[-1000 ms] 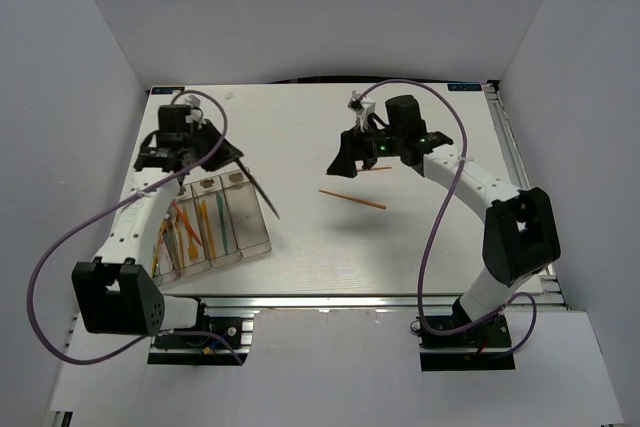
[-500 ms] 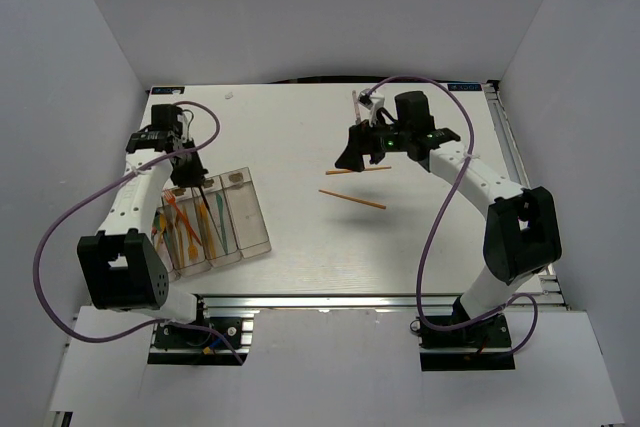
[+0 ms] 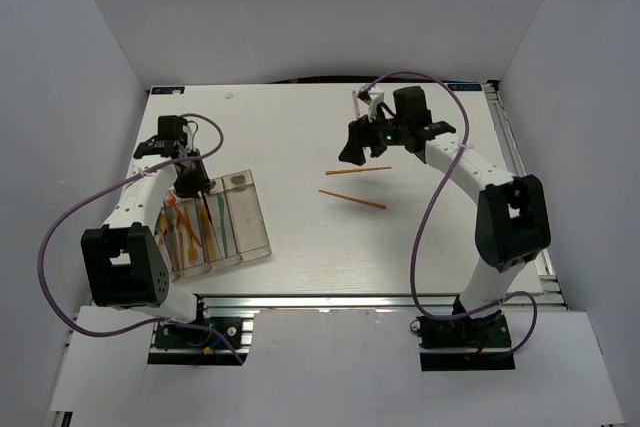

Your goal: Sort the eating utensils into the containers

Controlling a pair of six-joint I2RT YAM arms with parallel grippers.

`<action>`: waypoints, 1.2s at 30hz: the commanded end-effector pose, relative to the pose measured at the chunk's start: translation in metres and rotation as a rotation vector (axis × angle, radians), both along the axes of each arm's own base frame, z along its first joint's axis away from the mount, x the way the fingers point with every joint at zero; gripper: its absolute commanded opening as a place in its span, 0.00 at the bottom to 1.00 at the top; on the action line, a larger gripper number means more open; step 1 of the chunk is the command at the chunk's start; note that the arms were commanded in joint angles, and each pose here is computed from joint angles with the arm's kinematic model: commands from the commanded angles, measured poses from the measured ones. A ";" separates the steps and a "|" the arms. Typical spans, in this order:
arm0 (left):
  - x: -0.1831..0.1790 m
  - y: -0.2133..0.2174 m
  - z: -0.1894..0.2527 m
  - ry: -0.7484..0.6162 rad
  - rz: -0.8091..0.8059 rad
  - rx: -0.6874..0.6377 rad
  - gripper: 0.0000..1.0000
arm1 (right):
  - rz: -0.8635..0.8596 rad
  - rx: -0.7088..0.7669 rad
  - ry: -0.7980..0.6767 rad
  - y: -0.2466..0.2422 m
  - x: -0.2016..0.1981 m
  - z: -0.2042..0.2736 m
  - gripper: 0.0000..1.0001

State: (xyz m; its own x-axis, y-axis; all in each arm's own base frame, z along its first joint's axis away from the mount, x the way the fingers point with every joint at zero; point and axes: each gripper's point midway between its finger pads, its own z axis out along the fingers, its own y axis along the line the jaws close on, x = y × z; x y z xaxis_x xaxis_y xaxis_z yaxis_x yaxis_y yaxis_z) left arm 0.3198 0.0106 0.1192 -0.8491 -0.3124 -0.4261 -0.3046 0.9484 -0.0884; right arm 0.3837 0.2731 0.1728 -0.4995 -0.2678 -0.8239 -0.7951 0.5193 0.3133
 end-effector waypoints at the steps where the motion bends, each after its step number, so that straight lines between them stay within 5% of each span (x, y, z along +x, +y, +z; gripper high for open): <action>1: -0.005 -0.003 0.012 -0.057 0.021 -0.024 0.48 | -0.073 -0.057 -0.103 -0.011 0.047 0.009 0.90; 7: -0.009 -0.001 0.024 -0.100 0.048 -0.014 0.77 | -0.161 -0.094 -0.100 -0.015 0.107 0.002 0.89; 16: 0.009 -0.009 0.088 -0.301 0.039 -0.061 0.97 | -0.544 -0.235 -0.133 -0.049 0.198 -0.031 0.89; 26: 0.008 -0.041 0.124 -0.466 0.038 -0.260 0.98 | -0.662 -0.239 -0.224 -0.047 0.257 -0.072 0.82; 36: 0.007 -0.038 0.125 -0.472 0.050 -0.248 0.98 | -0.718 -0.180 -0.246 -0.029 0.286 -0.099 0.64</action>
